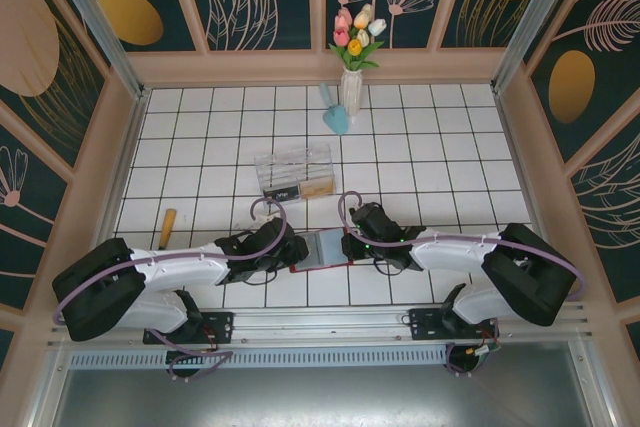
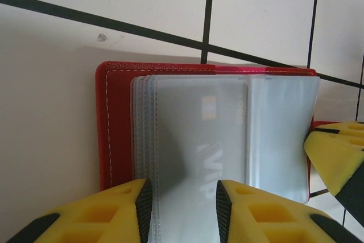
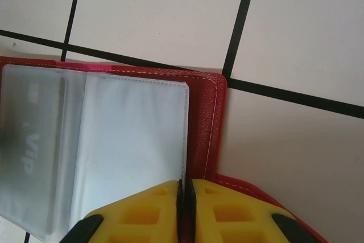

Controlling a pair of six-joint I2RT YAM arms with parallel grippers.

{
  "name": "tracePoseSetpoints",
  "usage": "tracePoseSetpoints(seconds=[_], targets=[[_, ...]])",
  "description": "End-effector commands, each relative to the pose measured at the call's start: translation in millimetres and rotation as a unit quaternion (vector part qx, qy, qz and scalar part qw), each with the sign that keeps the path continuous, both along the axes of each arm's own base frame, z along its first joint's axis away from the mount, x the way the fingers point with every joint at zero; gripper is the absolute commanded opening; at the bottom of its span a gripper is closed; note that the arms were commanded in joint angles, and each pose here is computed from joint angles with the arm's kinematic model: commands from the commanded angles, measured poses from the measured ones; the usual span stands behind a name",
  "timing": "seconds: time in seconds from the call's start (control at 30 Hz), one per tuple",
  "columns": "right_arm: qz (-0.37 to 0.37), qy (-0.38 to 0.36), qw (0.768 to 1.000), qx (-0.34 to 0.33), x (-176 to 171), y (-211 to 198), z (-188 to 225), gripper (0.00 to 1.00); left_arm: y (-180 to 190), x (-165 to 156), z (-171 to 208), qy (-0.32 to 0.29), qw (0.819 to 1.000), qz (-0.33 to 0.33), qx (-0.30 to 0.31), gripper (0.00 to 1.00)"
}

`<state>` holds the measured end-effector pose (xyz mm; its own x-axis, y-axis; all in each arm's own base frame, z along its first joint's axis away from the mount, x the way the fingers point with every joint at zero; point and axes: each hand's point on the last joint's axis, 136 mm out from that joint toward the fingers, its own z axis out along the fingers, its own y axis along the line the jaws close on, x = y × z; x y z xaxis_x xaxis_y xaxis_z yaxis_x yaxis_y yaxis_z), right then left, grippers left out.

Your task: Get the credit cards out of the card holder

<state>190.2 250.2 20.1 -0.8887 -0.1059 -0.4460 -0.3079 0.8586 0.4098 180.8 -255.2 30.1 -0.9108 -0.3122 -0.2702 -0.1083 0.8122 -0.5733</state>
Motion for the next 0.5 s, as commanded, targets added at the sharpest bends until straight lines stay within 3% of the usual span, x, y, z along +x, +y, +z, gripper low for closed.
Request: tracePoseSetpoints(seconds=[0.0,0.27,0.47], targets=[[-0.002,0.013,1.0,-0.018,-5,-6,-11,0.15,5,-1,-7,0.007,1.0,0.002,0.018,0.38],[-0.002,0.012,1.0,-0.018,-5,-6,-10,0.14,2,-1,-10,0.01,1.0,-0.006,0.021,0.38],[-0.003,0.013,1.0,-0.018,-6,-7,-13,0.15,-19,5,10,-0.014,0.999,-0.026,-0.029,0.38]])
